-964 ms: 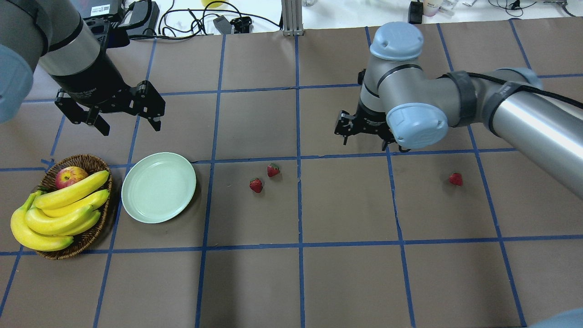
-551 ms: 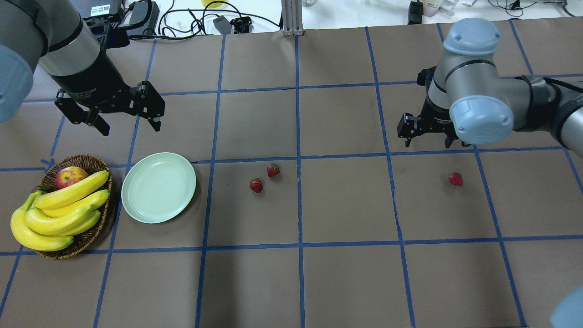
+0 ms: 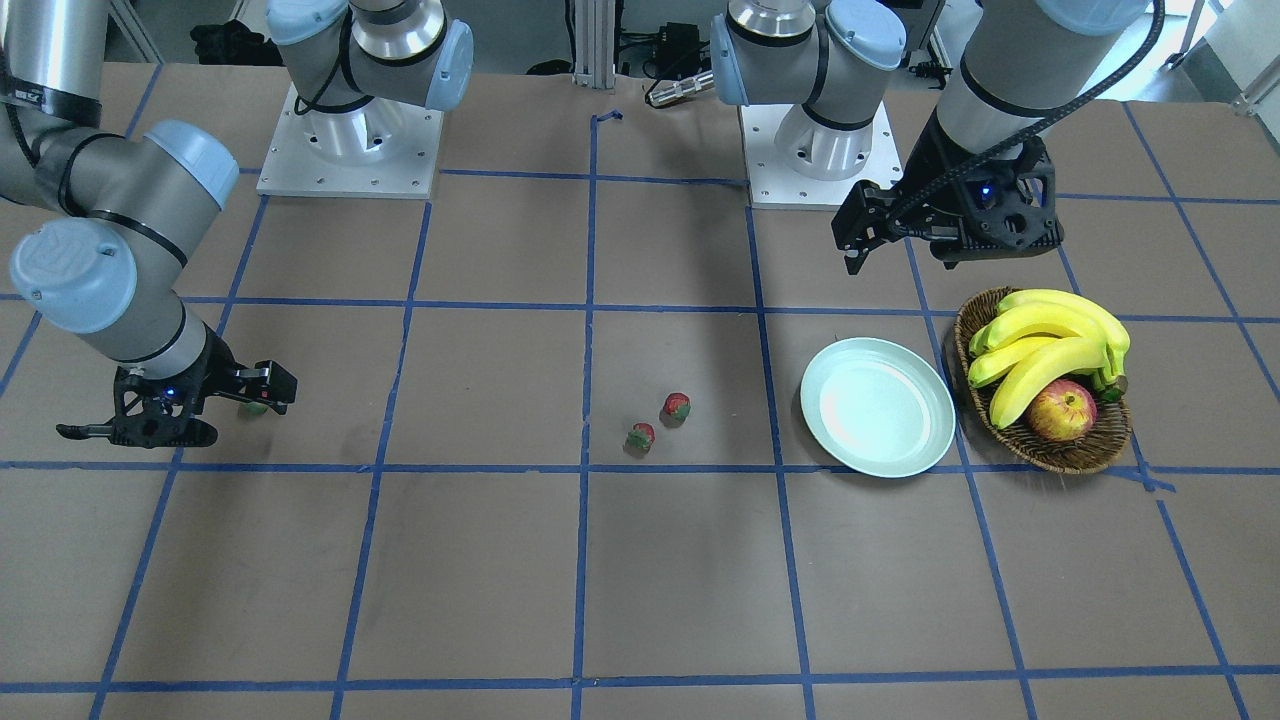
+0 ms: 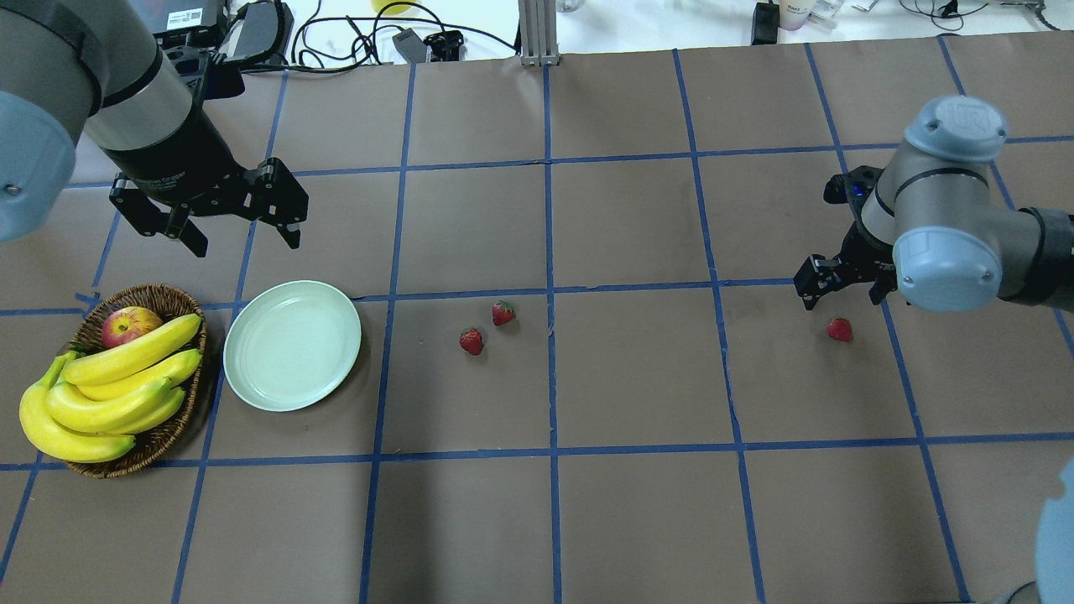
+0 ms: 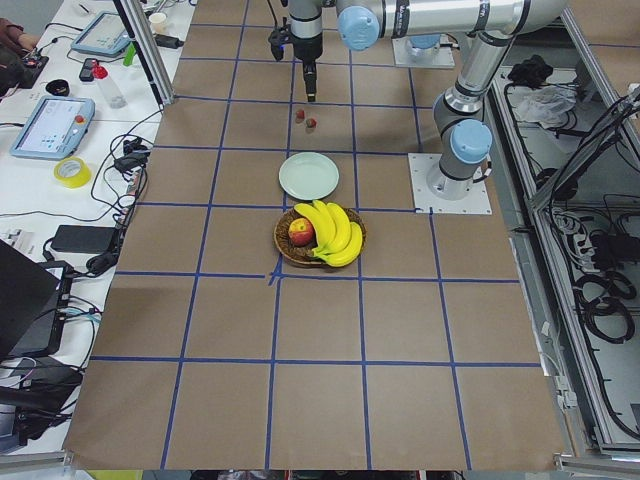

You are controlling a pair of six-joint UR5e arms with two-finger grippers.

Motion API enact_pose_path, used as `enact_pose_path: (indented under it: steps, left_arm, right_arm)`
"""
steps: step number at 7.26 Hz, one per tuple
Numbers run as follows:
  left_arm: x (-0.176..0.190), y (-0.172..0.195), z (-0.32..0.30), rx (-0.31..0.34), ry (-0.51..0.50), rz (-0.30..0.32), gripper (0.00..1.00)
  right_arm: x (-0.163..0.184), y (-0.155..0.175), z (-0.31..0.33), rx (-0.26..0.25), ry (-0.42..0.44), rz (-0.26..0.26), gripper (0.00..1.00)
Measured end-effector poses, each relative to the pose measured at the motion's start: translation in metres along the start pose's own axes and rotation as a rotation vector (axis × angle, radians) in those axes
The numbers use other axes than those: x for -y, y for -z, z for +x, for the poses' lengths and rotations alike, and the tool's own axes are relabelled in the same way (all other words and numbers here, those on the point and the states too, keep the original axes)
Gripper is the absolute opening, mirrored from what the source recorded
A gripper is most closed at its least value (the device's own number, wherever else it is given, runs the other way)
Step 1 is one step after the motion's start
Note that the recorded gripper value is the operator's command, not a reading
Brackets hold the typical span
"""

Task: Collect all strawberries into plate
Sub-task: 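Reach the right gripper to the farthest strawberry and grasp it, then carry the strawberry to the other two and release it with the right gripper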

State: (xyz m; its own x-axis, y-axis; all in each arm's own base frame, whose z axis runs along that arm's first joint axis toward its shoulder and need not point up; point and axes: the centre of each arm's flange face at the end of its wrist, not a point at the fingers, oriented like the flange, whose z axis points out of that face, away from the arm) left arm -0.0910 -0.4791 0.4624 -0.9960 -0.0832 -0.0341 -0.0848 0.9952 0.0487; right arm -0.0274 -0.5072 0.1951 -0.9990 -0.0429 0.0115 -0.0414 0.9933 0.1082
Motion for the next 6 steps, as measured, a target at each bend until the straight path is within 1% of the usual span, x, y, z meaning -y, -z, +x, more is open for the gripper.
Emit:
enact_pose_path:
  steps: [1,2,4,6]
  left_arm:
    - [0.001,0.0,-0.004,0.004,0.006,0.001,1.0]
    - [0.002,0.0,-0.009,0.009,0.016,0.002,1.0]
    - [0.004,-0.001,-0.012,0.013,0.023,0.001,1.0]
    - [0.004,-0.001,-0.016,0.014,0.031,0.001,1.0]
  right_arm:
    - [-0.008,-0.018,0.001,0.015,0.009,-0.023,0.27]
    - [-0.012,-0.029,0.001,0.019,0.015,-0.042,0.01]
    - [-0.012,-0.03,0.004,0.0,0.02,-0.053,0.0]
    - [-0.007,-0.02,0.008,-0.013,0.016,-0.061,0.0]
